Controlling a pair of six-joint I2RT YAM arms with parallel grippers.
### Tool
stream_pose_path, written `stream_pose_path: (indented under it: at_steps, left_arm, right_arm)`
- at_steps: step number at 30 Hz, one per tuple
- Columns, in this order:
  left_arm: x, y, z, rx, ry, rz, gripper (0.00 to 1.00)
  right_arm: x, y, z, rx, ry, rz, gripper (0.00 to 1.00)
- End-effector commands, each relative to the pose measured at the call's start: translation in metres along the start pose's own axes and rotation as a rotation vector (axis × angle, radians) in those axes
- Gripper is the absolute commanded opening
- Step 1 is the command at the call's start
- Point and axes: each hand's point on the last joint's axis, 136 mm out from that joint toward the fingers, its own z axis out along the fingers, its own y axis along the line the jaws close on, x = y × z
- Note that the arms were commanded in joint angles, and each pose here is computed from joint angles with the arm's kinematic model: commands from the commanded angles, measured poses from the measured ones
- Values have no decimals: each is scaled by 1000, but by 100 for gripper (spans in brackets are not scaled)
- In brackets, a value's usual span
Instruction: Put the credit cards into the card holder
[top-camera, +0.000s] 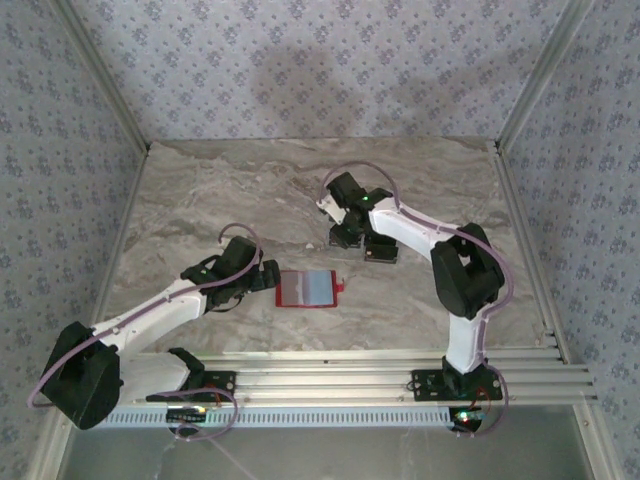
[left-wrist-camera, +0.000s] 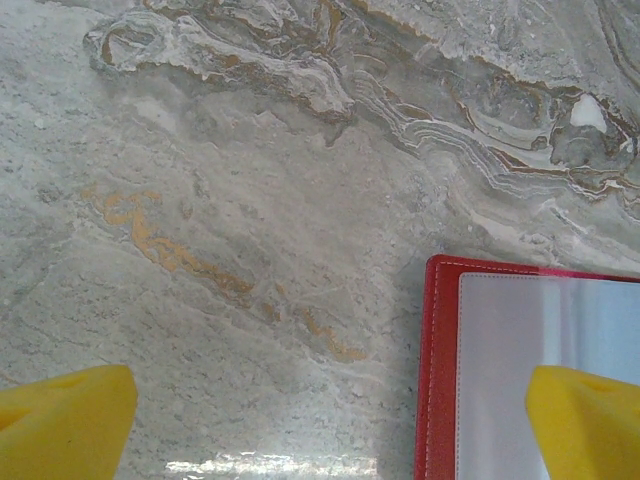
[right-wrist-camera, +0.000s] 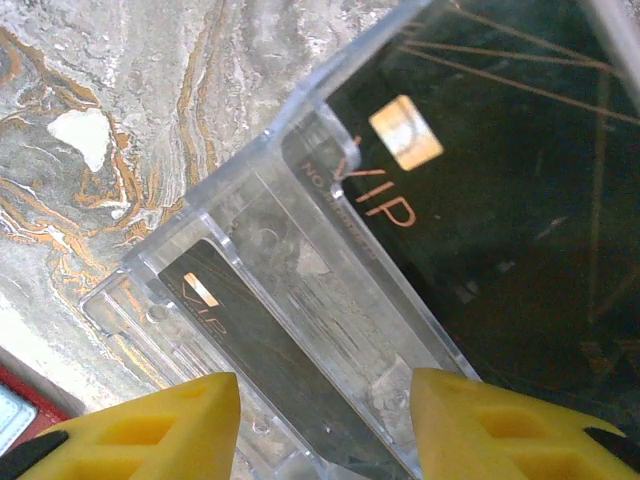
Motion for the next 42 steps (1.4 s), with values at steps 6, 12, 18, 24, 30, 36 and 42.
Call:
stream_pose_path:
  at_steps: [6,12,18,24,30,36,42]
  left_arm:
    - [-2,0,-1,-2,10,-8,100]
    - [-3,1,-1,-5,8,-8,100]
    - [-3,1,-1,0,9,-6,100]
    - [-5,0,-1,2,9,-5,100]
    - [-5,0,-2,3,8,-7,100]
    - [-5,-1,-2,7,9,-3,100]
    - [-8,-5,-4,18,5,5,100]
  right_arm:
    - [4,7,7,9,55,-83,45]
    - [5,12,6,-4,62,-103,31]
    - [8,18,6,-37,81,-129,20]
    - [8,19,5,-62,92,-144,6]
    - [6,9,2,-62,86,-98,0]
    - [-1,8,-8,-95,48,-56,0]
    - [-15,8,-28,-128,12,-75,0]
